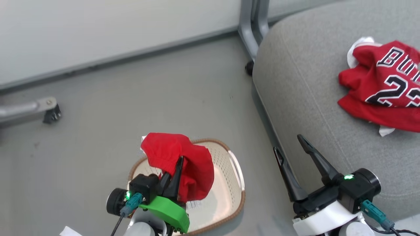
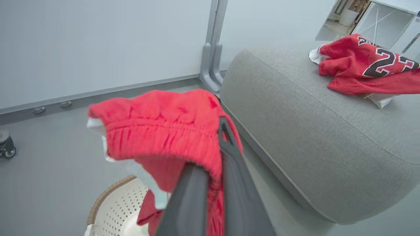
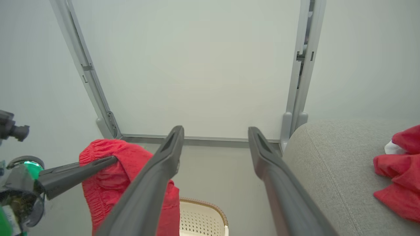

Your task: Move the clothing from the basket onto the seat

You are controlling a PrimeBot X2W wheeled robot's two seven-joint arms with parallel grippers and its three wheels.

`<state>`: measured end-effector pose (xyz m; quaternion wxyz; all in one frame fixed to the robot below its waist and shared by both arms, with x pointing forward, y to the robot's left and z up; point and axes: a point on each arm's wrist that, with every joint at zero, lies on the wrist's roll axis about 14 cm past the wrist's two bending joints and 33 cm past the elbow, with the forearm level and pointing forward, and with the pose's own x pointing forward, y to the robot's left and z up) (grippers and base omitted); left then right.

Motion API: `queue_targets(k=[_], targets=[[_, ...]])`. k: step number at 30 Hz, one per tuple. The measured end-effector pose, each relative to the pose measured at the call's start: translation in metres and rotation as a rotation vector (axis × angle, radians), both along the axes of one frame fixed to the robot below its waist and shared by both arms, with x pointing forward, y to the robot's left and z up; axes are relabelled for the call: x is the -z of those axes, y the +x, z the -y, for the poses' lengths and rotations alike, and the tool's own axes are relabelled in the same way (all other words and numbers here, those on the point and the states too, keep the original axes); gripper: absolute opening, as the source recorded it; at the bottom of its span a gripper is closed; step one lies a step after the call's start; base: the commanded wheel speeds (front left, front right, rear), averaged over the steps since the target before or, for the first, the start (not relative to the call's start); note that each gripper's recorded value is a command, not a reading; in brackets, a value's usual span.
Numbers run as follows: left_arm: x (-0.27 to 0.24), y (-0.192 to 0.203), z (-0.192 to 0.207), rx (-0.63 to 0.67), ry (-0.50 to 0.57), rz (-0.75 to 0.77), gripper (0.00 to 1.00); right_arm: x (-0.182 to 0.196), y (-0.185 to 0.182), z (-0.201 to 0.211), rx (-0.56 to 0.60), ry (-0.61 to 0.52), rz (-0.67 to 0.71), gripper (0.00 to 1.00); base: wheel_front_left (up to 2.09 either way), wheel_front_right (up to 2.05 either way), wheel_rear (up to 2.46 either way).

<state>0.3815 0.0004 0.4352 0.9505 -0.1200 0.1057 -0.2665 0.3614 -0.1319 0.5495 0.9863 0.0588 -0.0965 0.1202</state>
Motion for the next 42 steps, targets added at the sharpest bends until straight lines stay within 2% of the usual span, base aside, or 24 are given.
queue_targets(k=[8,15,23,34,42], targets=[[-0.084,-0.007,-0.002,-0.022,-0.050,0.242,0.00,-0.035,-0.026,-0.011,-0.031,0.012,0.112,1.00,0.00,0.00,0.00],[-0.127,-0.018,0.004,-0.007,-0.093,0.364,0.00,-0.045,-0.035,-0.016,-0.043,0.019,0.145,1.00,0.00,0.00,0.00],[-0.160,-0.025,0.019,0.040,-0.144,0.454,0.00,-0.037,-0.034,-0.019,-0.055,0.024,0.117,1.00,0.00,0.00,0.00],[-0.195,-0.048,0.052,0.169,-0.235,0.526,0.00,-0.024,-0.030,-0.040,-0.125,0.019,0.073,1.00,0.00,0.00,0.00],[-0.217,-0.073,0.074,0.265,-0.297,0.571,0.00,0.008,-0.030,-0.048,-0.168,-0.077,-0.010,1.00,0.00,0.00,0.00]])
